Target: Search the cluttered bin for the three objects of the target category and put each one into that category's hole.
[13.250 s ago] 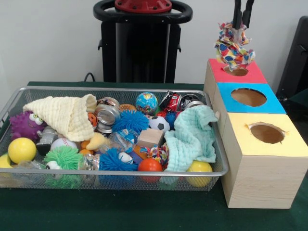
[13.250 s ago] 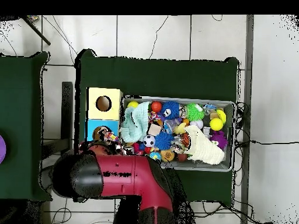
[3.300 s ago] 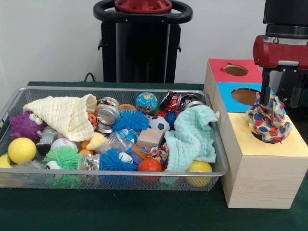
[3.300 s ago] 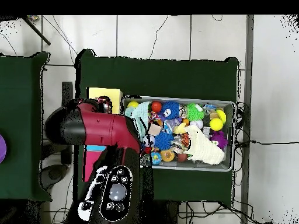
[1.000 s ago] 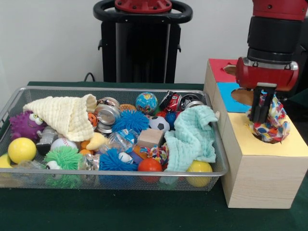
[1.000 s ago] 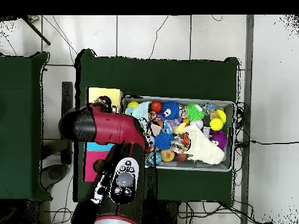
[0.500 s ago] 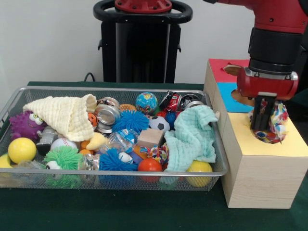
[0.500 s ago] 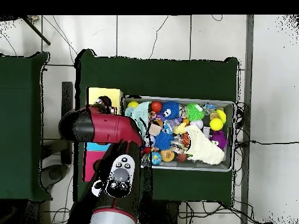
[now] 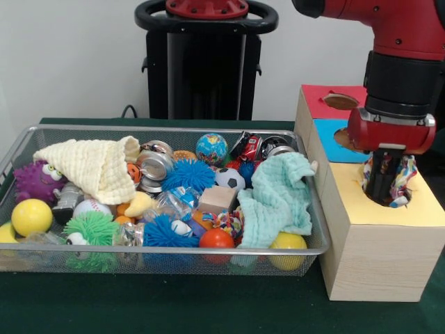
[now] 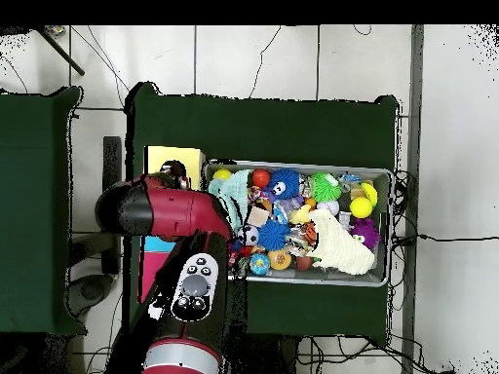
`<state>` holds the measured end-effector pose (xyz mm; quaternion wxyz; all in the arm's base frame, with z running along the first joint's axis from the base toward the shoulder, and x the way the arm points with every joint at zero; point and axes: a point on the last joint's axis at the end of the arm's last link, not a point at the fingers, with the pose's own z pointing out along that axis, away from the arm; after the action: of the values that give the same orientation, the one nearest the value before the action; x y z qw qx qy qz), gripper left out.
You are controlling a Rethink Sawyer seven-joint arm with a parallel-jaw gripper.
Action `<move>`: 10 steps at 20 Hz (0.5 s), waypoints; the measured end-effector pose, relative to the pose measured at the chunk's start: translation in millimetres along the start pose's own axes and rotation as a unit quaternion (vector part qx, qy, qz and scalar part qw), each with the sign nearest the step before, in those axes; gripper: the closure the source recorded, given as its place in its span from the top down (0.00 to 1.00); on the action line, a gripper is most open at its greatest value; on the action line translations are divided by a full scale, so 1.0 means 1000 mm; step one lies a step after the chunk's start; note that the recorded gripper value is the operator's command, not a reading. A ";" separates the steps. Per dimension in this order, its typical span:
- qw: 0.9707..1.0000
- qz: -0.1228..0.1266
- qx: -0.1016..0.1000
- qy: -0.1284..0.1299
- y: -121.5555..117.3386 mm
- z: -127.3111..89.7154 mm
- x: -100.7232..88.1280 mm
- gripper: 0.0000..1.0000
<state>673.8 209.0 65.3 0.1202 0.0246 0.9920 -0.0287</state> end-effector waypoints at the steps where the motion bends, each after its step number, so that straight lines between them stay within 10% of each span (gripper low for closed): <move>1: 1.000 -0.001 0.000 -0.001 0.001 0.000 0.000 0.00; 10: 1.000 0.000 0.000 -0.003 0.002 0.001 0.000 0.00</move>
<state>674.5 210.6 64.7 0.1234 0.0241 0.9916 -0.0293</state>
